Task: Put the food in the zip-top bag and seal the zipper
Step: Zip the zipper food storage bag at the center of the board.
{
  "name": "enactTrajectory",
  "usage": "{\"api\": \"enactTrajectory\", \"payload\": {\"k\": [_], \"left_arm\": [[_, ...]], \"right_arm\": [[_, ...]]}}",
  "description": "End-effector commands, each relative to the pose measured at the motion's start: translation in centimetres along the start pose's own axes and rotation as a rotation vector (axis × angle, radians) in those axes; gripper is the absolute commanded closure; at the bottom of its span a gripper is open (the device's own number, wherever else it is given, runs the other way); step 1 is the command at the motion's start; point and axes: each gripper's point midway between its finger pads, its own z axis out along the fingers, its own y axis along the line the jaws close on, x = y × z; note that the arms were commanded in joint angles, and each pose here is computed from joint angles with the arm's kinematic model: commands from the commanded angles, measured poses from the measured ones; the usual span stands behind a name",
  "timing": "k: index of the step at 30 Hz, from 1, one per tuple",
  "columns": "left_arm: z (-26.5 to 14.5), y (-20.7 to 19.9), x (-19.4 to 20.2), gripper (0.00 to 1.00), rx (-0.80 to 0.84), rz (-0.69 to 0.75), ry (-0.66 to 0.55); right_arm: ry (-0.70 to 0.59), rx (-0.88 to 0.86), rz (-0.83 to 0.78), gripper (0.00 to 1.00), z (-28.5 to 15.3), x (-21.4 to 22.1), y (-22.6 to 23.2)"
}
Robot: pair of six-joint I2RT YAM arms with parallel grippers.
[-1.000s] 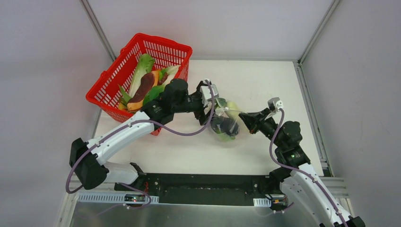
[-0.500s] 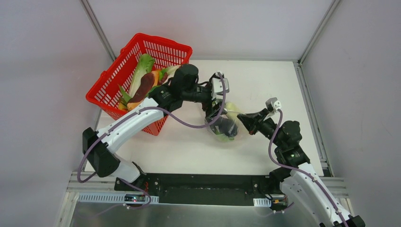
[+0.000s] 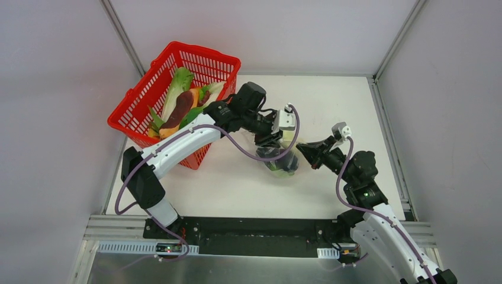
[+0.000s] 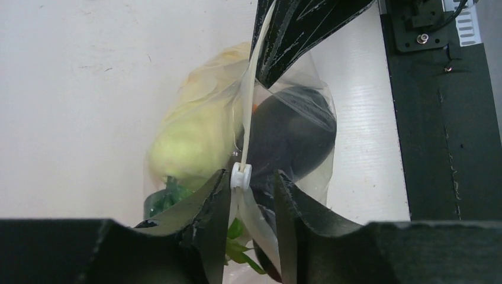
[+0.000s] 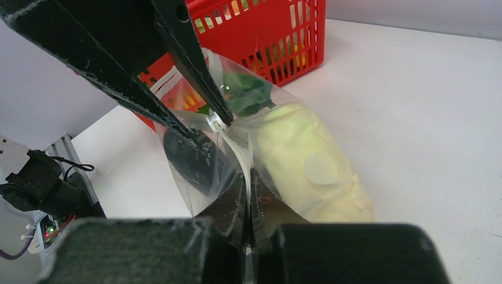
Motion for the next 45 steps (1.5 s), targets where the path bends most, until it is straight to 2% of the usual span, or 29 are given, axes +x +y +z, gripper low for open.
{"api": "enactTrajectory", "payload": {"k": [1, 8, 11, 16, 31, 45], "left_arm": [[-1.2, -0.4, -1.1, 0.71, 0.002, 0.054, -0.006], [-1.3, 0.2, -2.6, 0.88, -0.039, 0.019, -0.059], [-1.5, 0.4, -2.2, 0.94, -0.060, 0.012, -0.046], [-2.9, 0.7, -0.8, 1.00, -0.118, 0.009, 0.030], [-7.7, -0.2, 1.8, 1.00, -0.226, -0.032, 0.043], [-8.6, -0.9, 2.3, 1.00, -0.257, -0.069, -0.007]], "right_arm": [[-0.107, -0.019, -0.055, 1.00, 0.0, -3.5, 0.8], [-0.109, -0.024, -0.051, 1.00, -0.1, -3.4, 0.9], [-0.115, -0.009, -0.048, 1.00, -0.2, -3.4, 0.7], [-0.163, 0.159, -0.012, 1.00, -0.6, -4.1, -2.1], [-0.275, 0.393, 0.103, 1.00, -2.1, -4.7, -6.1], [-0.253, 0.365, 0.134, 1.00, -1.7, -4.1, -5.8]]}}
